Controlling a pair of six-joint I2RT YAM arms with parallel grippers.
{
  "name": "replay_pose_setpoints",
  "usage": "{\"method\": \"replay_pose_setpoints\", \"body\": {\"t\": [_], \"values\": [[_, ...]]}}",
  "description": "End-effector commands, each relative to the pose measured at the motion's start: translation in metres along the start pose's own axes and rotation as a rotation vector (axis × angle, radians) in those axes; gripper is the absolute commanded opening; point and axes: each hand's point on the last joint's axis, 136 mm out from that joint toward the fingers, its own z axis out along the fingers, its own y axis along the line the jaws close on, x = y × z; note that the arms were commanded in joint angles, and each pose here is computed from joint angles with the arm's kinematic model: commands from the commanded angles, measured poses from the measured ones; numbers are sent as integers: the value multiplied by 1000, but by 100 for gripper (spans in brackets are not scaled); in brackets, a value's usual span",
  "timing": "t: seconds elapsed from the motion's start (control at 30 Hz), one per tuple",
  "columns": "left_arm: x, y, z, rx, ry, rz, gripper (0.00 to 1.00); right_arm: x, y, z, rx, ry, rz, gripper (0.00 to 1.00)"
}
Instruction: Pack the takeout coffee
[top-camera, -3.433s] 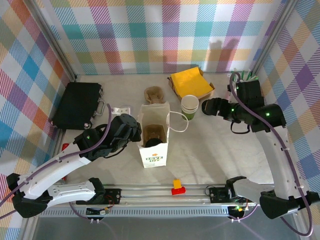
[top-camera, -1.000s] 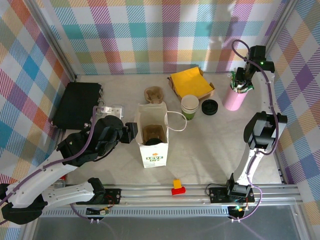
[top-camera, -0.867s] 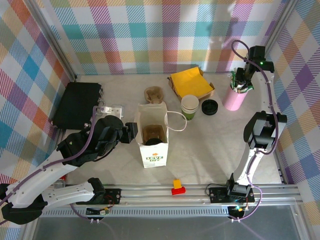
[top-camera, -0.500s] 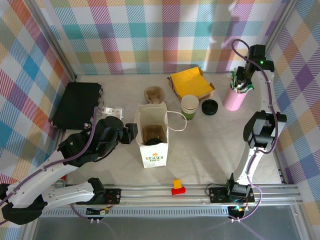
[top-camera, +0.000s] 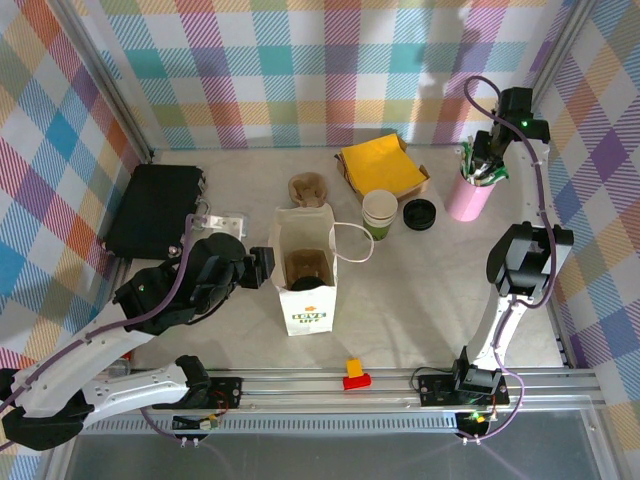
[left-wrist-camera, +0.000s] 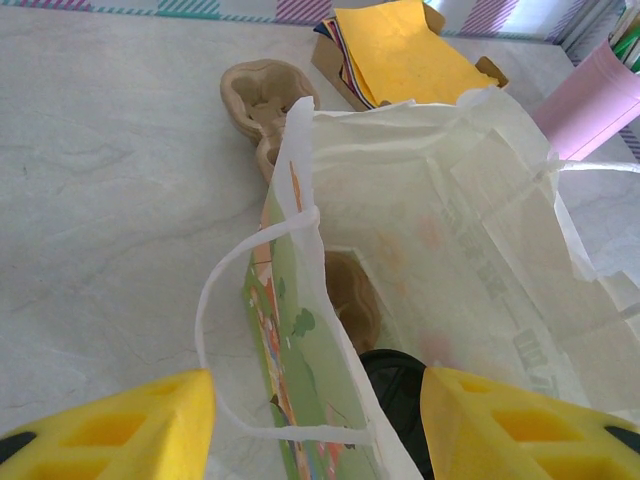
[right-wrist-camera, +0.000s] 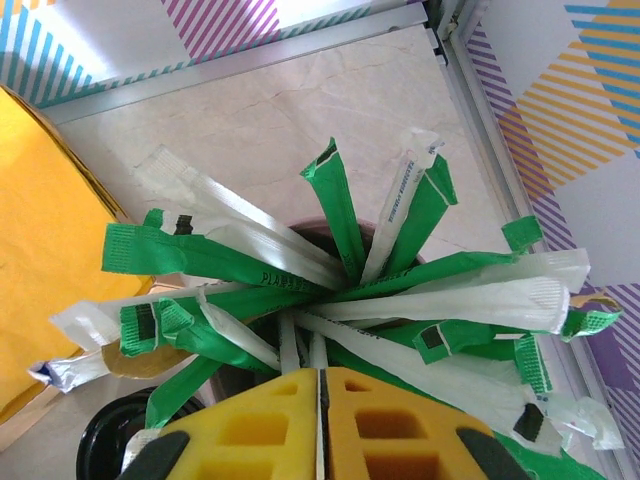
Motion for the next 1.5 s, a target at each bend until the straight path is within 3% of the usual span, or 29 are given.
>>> {"method": "replay_pose_setpoints", "body": {"t": [0.0, 0.47, 0.93, 1.13, 1.37, 1.47], "values": [[1, 5, -3, -3, -5, -9, 56, -27, -4, -52, -19, -125, 17, 10], [2, 6, -7, 12, -5, -21, 56, -47, -4, -145, -72, -297, 34, 3], [-1, 12, -19, 16, -20, -37, 56, -43, 15, -290, -279, -523, 54, 0], [-1, 12, -21, 23, -18, -49, 56, -22, 39, -349, -472, -574, 47, 0], [0, 12, -25, 33, -10, -56, 56, 13, 92, -416, -922, -526, 40, 0], [0, 10, -30, 65, -7, -55, 56, 23, 108, -437, -1037, -508, 27, 0]]}}
